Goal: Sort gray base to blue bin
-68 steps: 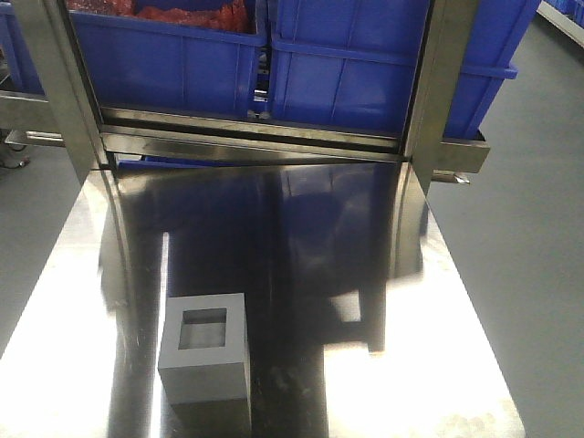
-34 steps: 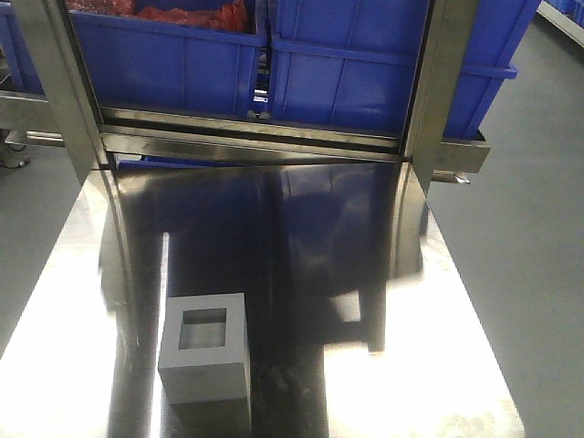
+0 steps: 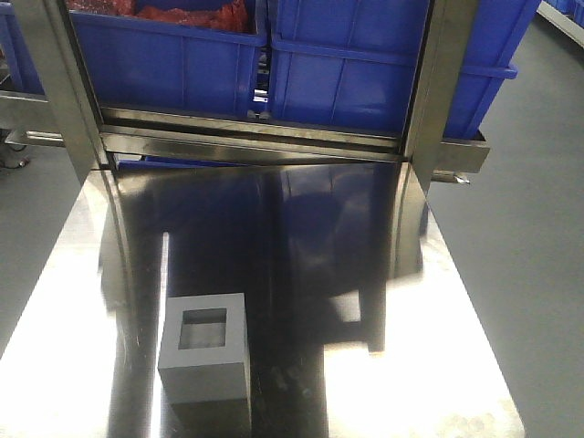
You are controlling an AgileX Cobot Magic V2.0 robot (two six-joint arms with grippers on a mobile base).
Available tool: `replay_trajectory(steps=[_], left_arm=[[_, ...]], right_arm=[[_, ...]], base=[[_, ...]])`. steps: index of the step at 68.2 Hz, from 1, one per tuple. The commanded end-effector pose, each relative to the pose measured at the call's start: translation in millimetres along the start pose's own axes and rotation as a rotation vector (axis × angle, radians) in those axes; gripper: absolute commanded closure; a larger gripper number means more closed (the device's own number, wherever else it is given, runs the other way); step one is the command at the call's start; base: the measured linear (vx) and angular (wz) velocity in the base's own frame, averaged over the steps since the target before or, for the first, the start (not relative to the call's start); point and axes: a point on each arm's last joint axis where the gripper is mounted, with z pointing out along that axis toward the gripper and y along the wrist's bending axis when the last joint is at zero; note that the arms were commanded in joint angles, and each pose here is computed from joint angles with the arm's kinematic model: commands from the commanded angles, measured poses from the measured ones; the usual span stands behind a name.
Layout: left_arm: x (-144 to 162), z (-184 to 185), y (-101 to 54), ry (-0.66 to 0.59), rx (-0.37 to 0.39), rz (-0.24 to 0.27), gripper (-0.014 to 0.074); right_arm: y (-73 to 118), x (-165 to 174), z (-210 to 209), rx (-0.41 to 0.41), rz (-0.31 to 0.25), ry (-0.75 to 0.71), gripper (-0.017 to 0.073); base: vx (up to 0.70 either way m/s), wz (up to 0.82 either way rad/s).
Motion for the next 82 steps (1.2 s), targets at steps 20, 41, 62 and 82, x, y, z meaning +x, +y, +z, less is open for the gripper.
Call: replay_trajectory(steps=[20, 41, 62, 82], left_arm=[[-51, -6, -17.3, -0.012, 0.131, -0.112, 0.0196], [-86, 21, -57.5, 0.194, 0.530, -0.071, 0.0196], [-80, 58, -88.3, 0.272, 0.578, -0.066, 0.0196], [-87, 71, -126.1, 0.365, 0.531, 0.086, 0.0198]], right_arm=[[0.1, -5, -1, 0.001, -0.017, -0.080, 0.0564], [0.1, -5, -1, 0.001, -0.017, -0.080, 0.0564], [0.1, -5, -1, 0.001, -0.017, -0.080, 0.0564], [0.1, -5, -1, 0.001, -0.017, -0.080, 0.0564]], base=[[0.00, 0.00], [0.00, 0.00], [0.00, 0.00], [0.00, 0.00]])
